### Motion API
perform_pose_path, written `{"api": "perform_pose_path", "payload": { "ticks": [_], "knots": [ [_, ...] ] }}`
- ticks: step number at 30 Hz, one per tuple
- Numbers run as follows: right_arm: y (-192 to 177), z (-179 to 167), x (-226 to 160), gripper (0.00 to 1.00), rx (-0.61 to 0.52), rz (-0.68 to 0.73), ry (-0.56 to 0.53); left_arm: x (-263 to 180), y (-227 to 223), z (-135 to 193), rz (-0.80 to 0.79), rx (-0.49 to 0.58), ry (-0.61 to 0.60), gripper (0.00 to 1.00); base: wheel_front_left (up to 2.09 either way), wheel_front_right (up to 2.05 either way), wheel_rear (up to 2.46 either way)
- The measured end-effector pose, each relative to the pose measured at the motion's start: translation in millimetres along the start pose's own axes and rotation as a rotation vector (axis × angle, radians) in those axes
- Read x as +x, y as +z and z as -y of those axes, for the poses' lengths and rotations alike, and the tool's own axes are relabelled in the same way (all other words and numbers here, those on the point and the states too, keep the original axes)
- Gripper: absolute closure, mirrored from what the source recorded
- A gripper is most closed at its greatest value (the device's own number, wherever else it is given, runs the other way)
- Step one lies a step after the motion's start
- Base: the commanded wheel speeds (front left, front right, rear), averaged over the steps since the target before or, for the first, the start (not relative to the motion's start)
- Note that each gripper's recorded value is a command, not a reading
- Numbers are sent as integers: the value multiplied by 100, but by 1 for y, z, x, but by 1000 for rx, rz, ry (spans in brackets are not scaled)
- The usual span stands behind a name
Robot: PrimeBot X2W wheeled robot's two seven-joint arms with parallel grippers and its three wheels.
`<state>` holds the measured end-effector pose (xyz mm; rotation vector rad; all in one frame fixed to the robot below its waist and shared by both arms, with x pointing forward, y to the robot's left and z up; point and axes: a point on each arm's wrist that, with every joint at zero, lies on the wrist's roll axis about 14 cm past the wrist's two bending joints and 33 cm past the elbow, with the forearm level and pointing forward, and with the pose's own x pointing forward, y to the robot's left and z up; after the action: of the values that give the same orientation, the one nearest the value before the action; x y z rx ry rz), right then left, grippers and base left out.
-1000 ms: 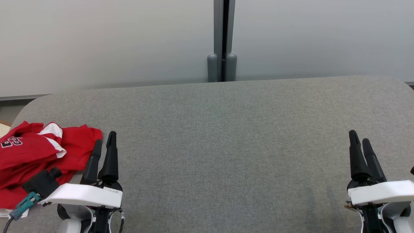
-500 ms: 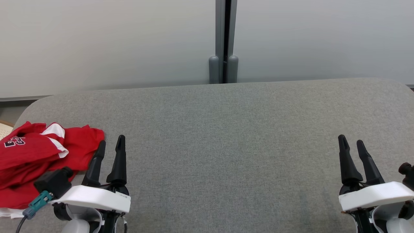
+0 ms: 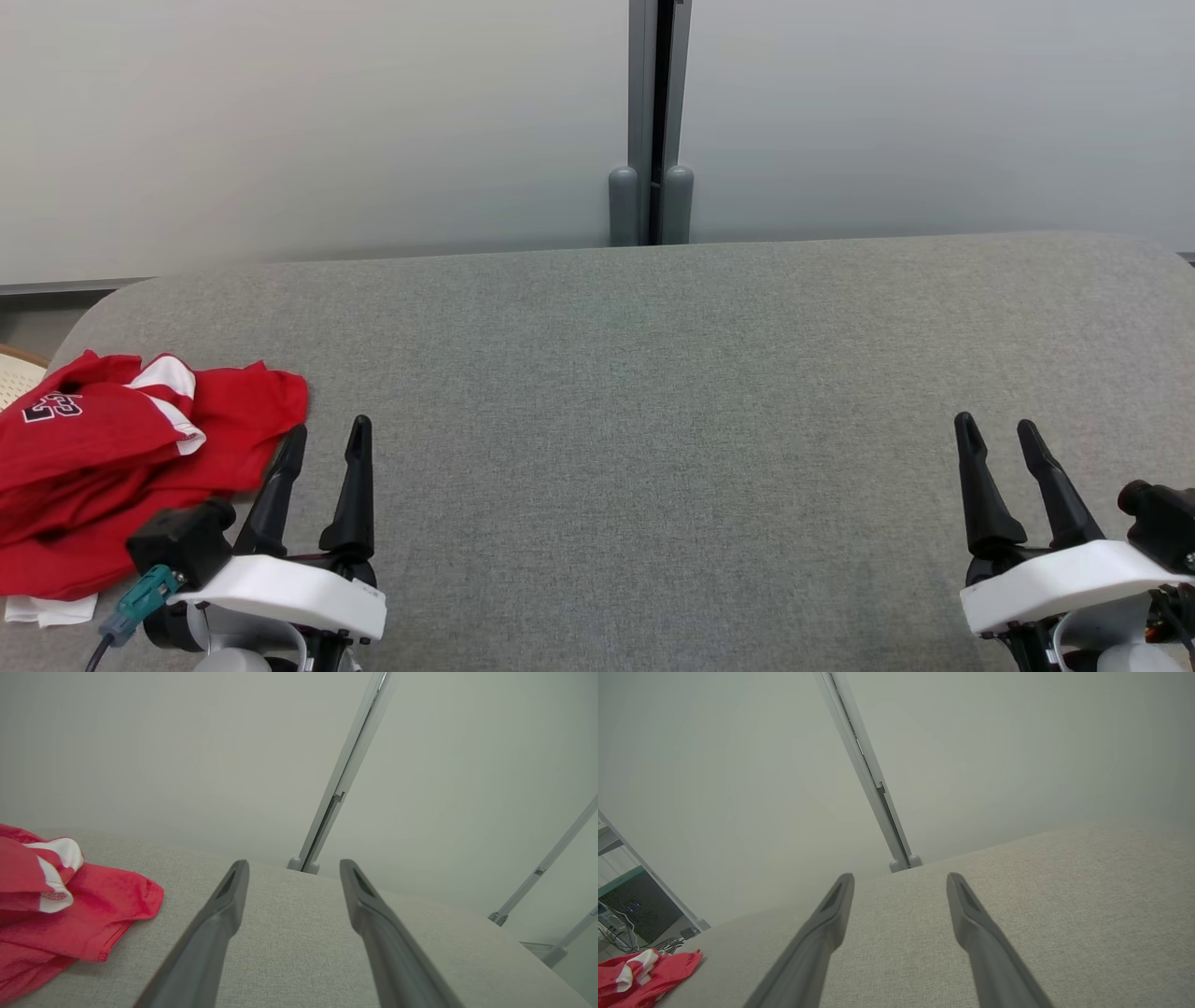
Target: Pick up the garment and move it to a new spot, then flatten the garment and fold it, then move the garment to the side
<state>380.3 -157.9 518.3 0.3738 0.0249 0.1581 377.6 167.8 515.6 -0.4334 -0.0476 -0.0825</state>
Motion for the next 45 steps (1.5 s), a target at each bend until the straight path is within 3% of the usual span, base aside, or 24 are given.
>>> {"api": "perform_pose_path", "payload": {
  "ticks": [45],
  "knots": [
    [-17,-14,-5,0,-309,-55,39,-13,-19,-6,-33,316,-14,0,0,0,0]
  ]
}}
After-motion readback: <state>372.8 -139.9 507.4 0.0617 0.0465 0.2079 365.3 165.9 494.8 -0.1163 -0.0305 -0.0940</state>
